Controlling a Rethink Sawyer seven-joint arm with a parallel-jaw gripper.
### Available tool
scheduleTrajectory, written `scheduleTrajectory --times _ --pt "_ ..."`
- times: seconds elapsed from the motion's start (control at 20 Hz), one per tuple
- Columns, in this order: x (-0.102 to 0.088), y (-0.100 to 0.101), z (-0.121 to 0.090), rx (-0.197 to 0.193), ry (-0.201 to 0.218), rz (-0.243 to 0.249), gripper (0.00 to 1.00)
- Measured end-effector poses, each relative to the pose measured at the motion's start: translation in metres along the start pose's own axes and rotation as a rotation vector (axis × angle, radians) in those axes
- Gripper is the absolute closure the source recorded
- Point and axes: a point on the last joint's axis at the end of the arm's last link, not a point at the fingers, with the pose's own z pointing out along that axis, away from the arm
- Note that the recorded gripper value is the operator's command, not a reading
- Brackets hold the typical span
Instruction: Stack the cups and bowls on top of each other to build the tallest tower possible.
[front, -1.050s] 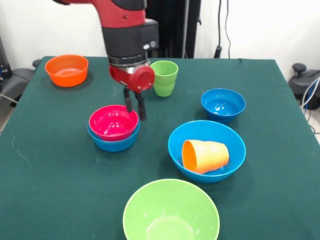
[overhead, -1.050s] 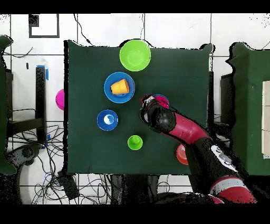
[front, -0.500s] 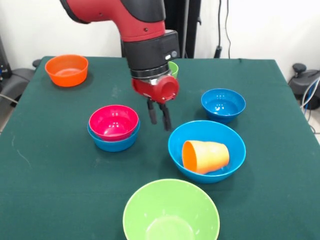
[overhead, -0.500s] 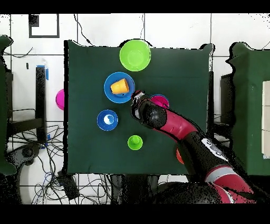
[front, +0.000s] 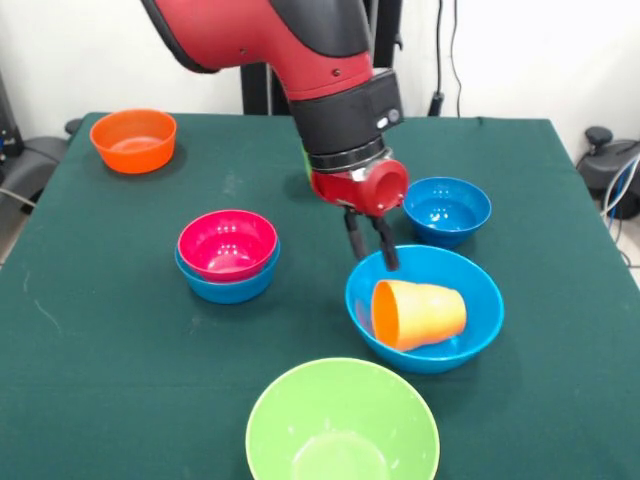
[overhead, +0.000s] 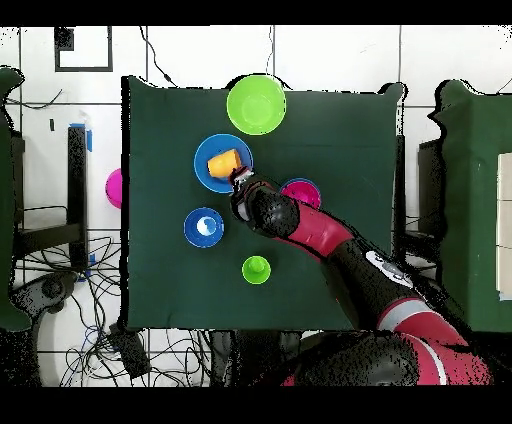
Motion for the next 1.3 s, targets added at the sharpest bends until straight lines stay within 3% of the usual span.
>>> scheduleTrajectory --times 0.3,0.65,1.15,1.2,1.3 --pt "0.015 0.018 0.01 -0.05 0.015 -0.004 0.0" --pt "0.031 0.029 0.02 -0.081 0.053 -0.001 0.0" --pt "0.02 0.028 0.017 -0.105 0.054 0.027 0.0" --pt "0.018 0.028 0.016 -0.106 0.052 0.029 1.0" --pt "0.015 0.029 0.014 -0.109 0.037 0.026 1.0"
